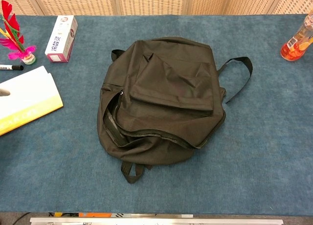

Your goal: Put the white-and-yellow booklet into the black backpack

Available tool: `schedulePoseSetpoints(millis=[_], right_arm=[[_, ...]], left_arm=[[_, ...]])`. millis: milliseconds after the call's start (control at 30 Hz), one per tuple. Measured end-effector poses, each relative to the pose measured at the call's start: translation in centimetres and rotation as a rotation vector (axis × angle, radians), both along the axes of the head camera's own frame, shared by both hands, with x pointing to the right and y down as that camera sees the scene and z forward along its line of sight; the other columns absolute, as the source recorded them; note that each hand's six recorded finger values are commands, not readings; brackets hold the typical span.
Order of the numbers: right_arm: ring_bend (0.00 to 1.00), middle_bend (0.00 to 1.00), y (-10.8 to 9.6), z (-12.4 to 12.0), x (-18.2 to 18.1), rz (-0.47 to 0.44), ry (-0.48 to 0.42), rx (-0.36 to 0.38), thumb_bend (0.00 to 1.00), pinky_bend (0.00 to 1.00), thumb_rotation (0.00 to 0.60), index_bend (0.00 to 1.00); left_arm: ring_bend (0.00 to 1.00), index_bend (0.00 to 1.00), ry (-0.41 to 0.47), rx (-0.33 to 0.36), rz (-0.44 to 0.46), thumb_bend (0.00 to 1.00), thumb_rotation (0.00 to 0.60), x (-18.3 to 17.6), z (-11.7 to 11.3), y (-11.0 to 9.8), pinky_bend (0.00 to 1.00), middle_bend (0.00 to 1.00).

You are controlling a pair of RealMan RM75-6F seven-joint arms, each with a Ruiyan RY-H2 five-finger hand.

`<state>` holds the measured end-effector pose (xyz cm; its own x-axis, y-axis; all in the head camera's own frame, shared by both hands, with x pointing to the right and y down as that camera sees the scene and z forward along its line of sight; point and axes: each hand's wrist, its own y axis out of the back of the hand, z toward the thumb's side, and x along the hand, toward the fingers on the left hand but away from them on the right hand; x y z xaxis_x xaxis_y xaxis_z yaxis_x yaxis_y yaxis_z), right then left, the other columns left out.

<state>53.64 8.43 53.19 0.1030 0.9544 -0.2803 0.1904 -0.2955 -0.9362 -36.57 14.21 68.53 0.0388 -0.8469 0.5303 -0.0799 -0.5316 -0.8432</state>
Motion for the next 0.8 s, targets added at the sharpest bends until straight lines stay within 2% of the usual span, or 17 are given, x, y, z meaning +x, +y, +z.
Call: schedulePoseSetpoints(millis=[133,333,533,800], right_arm=[[0.20,0.35,0.0,0.2,0.3,0.006,0.001,-0.005,0.07,0.38,0.600,0.29],[0.20,0.35,0.0,0.3,0.9,0.019,0.004,-0.008,0.07,0.38,0.600,0.29],[0.20,0.35,0.1,0.4,1.2,0.025,0.003,-0.011,0.07,0.38,0.600,0.29],[0.20,0.35,0.0,0.8,1.4,0.028,0.003,-0.019,0.07,0.38,0.600,0.29]], left_arm=[[0.13,0.10,-0.026,-0.051,-0.026,0.36,0.600,-0.1,2.0,-0.4,0.25,0.12],[0.13,0.10,-0.096,-0.087,-0.050,0.34,0.600,-0.6,4.1,-1.0,0.25,0.12],[0.13,0.10,-0.131,-0.110,-0.077,0.33,0.600,-0.9,5.3,-1.4,0.25,0.12],[0.13,0.08,-0.126,-0.123,-0.080,0.31,0.600,-0.2,6.0,-1.2,0.25,0.11]])
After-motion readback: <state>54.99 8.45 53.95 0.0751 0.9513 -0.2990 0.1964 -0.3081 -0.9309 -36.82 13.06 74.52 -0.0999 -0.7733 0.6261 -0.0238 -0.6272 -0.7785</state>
